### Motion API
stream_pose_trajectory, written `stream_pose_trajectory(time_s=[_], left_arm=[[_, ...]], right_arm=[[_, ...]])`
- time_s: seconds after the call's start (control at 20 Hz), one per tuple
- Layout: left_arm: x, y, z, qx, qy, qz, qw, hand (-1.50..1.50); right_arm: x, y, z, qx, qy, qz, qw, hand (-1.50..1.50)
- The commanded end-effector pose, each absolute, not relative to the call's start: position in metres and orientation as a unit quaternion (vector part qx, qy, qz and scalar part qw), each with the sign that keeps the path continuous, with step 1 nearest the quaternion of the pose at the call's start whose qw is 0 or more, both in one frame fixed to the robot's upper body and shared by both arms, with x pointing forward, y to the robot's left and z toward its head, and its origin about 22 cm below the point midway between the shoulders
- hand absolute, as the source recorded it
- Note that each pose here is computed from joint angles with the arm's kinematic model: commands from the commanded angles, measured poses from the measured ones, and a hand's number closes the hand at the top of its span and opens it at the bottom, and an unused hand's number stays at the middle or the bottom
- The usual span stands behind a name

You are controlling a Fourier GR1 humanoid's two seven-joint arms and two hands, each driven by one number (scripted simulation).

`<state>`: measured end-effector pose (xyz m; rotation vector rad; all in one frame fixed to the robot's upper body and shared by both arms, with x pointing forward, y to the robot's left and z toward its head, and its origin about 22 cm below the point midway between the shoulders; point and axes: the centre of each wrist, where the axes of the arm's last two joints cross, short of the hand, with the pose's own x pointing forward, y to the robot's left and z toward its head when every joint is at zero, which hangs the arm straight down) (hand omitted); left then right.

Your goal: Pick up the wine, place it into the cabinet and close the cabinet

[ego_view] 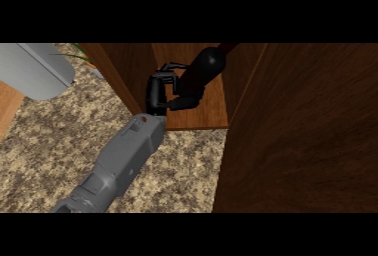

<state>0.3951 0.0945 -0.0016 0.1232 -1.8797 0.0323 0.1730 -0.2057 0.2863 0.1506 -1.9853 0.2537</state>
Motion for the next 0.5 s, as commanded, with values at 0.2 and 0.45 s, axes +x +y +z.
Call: stream_pose_trajectory(time_s=[0.2, 0.45], left_arm=[[0.412, 0.105, 0.005, 0.061, -0.795, 0.031, 0.603, 1.50], [0.419, 0.101, 0.014, 0.074, -0.800, 0.040, 0.594, 1.50]], right_arm=[[0.161, -0.208, 0.280, 0.092, -0.833, 0.115, 0.534, -1.50], [0.164, -0.207, 0.275, 0.106, -0.835, 0.118, 0.526, -1.50]])
